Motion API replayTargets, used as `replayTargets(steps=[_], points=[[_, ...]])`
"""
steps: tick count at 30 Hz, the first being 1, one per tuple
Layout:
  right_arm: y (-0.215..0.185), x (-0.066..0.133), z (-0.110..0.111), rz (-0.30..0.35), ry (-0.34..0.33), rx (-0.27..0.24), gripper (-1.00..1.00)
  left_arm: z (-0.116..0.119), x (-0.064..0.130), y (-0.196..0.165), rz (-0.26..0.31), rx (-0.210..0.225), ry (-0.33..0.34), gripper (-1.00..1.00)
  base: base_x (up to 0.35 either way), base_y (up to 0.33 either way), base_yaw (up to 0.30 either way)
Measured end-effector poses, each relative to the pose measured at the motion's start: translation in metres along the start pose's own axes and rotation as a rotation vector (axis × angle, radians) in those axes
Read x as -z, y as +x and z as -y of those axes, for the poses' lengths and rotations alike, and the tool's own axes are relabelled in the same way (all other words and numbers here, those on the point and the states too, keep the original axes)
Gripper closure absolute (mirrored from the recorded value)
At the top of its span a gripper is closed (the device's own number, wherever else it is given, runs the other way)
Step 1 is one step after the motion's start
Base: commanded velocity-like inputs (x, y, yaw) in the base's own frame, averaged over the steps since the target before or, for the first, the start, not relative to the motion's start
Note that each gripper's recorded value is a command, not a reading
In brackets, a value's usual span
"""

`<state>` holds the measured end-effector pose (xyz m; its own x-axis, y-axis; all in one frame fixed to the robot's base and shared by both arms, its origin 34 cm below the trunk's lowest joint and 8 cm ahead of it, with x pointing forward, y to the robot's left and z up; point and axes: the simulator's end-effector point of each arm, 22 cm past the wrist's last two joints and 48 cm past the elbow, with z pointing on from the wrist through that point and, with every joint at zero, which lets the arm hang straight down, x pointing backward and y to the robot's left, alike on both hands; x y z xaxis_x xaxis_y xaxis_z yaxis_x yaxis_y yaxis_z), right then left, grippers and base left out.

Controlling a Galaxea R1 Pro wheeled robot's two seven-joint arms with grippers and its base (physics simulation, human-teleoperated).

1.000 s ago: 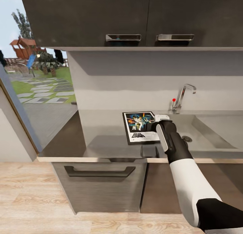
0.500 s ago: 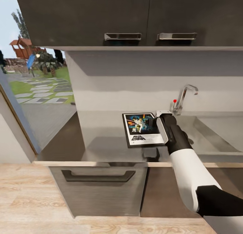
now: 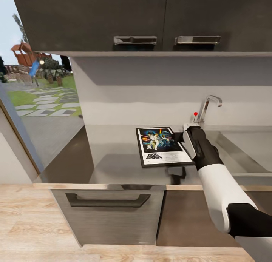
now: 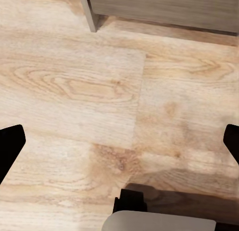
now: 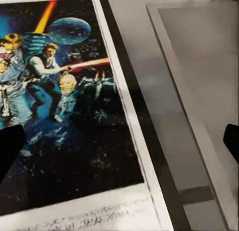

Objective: Pick up the poster from the kitchen countertop and hang it on one of the wall nails in the kitchen.

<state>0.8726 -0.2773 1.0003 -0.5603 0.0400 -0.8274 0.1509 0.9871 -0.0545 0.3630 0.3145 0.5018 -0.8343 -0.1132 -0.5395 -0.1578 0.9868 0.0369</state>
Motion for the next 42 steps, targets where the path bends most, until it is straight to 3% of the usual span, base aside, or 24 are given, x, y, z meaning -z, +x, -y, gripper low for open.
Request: replayTargets(steps=[4,12,21,30,42], points=[[0.006,-0.004,0.006,-0.014,0.009,-0.001,-1.0,0.0,0.0,0.0,0.001,0.0,0.0,-1.0,0.089,-0.076,0.0],[0.015,-0.013,0.056,-0.037,0.053,-0.084,-1.0,0.0,0.0,-0.001,0.002,0.0,0.0,-1.0,0.052,-0.045,0.0],[0.032,-0.026,0.09,-0.05,0.099,-0.101,-1.0,0.0,0.0,0.0,0.001,0.0,0.0,-1.0,0.004,-0.004,0.0],[0.049,-0.039,0.096,-0.06,0.109,-0.106,-1.0,0.0,0.0,0.0,0.001,0.0,0.0,-1.0,0.0,0.0,0.0],[0.056,-0.043,0.094,-0.071,0.107,-0.101,-1.0,0.0,0.0,0.0,-0.001,0.0,0.0,-1.0,0.0,0.0,0.0]])
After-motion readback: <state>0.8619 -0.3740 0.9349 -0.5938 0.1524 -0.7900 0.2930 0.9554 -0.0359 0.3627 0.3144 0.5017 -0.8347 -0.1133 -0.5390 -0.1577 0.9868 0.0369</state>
